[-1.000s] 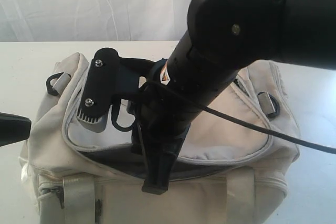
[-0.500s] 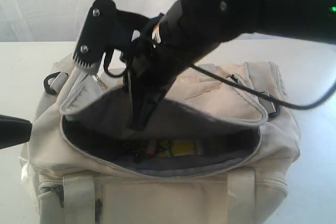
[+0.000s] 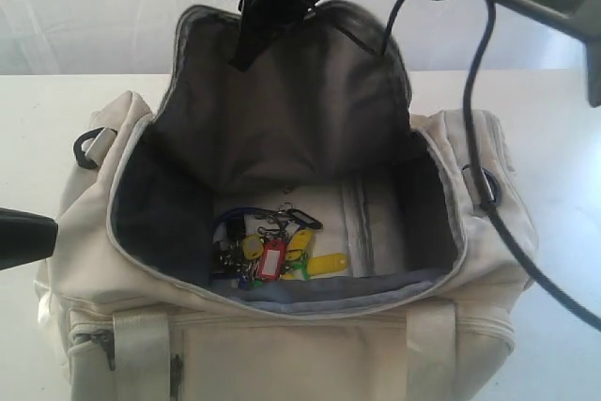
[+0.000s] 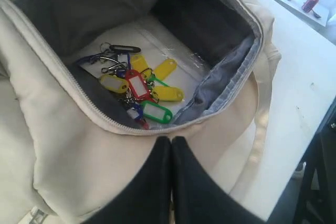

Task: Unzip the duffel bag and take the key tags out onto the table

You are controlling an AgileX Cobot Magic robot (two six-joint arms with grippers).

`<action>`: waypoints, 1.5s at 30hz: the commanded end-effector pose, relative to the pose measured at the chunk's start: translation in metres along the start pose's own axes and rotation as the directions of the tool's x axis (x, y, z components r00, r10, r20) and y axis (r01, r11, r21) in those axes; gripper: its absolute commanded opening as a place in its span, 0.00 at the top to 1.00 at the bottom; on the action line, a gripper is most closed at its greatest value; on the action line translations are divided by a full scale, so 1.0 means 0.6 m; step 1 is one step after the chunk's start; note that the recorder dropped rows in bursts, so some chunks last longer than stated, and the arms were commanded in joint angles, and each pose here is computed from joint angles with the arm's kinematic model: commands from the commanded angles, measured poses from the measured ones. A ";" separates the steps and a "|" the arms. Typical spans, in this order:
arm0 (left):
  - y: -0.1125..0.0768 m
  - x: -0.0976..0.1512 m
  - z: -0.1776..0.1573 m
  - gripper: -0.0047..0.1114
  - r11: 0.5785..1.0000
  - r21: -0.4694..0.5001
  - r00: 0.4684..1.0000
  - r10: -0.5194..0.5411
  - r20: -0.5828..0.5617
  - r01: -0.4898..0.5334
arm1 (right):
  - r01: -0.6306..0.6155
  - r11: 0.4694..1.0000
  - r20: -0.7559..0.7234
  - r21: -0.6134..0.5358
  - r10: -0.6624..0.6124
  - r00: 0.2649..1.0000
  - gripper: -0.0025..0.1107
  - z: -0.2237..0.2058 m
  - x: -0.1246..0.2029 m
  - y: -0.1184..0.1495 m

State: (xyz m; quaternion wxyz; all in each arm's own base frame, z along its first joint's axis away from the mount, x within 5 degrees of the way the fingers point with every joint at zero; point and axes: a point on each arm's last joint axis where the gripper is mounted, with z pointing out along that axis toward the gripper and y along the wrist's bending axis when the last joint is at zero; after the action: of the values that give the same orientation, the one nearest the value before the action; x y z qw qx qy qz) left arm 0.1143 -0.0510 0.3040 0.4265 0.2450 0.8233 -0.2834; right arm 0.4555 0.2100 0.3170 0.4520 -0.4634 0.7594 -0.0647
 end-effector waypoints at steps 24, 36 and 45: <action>0.021 -0.034 0.003 0.96 0.998 -0.050 0.996 -0.025 0.081 0.029 | -0.276 0.961 -0.186 -0.020 0.267 0.945 0.74 -0.099 0.006 -0.059; 0.091 -0.152 0.089 0.96 0.981 0.187 0.999 -0.044 0.001 0.043 | -0.380 0.803 -0.315 -0.458 0.253 0.915 0.98 -0.090 0.032 0.037; 0.112 -0.108 0.237 0.96 0.980 0.184 0.941 -0.002 -0.339 0.069 | -0.433 0.733 -0.435 -0.524 0.207 0.876 0.98 -0.077 0.081 0.096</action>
State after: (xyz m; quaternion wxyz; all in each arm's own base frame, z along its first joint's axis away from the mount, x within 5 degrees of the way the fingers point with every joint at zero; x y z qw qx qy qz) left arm 0.2645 -0.1059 0.2941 0.2985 0.3145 0.8278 -0.3560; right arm 0.3849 0.1934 0.2857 0.1537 -0.4200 0.8762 0.1797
